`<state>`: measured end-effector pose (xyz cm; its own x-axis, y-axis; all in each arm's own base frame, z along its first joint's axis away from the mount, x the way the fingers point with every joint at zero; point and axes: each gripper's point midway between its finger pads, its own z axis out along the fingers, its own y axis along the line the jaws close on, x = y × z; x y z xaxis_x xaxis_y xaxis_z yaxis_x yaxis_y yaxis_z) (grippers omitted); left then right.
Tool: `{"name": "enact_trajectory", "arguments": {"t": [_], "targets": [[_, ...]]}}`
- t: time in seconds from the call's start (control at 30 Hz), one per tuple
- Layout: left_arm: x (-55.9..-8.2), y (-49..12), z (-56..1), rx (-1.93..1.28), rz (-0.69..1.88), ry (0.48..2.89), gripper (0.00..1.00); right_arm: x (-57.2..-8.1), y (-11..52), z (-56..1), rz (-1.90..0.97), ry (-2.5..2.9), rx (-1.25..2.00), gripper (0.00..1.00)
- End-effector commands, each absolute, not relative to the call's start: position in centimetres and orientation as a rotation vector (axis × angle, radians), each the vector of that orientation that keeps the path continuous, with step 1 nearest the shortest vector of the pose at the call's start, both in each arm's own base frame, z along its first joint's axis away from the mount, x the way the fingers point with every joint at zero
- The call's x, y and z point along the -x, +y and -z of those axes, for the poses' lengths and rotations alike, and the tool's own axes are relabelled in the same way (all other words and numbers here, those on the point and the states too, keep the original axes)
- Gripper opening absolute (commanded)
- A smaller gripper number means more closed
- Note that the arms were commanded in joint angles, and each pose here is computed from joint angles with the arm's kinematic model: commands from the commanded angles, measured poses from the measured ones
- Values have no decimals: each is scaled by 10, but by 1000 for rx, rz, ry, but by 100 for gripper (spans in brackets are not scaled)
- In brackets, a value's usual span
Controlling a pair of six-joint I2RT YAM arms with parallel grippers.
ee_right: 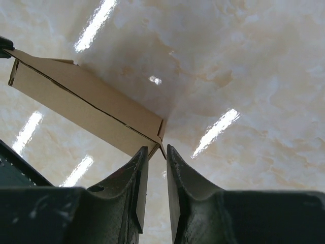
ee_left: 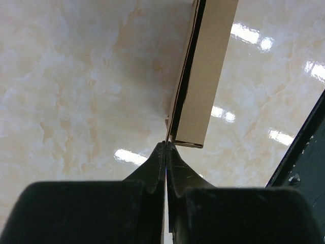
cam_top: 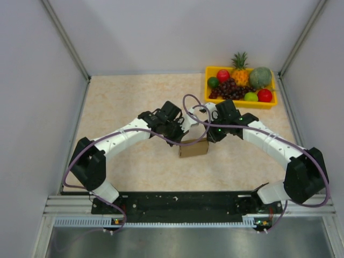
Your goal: Fold the paper box
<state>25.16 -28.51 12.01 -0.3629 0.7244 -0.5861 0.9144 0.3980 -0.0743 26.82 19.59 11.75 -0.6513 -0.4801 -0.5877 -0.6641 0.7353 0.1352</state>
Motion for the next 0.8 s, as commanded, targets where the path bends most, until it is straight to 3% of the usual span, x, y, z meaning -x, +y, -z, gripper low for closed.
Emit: {"name": "enact_trajectory", "arguments": {"t": [0.0, 0.43, 0.77], "targets": [[-254, -290, -133, -1406, 549, 2121, 0, -288, 210, -141, -509, 2294, 870, 19], [-255, -291, -132, -1401, 553, 2125, 0, -285, 206, -135, -500, 2314, 860, 15], [-255, -291, -133, -1404, 546, 2123, 0, -285, 198, -128, -441, 2338, 839, 20]]}}
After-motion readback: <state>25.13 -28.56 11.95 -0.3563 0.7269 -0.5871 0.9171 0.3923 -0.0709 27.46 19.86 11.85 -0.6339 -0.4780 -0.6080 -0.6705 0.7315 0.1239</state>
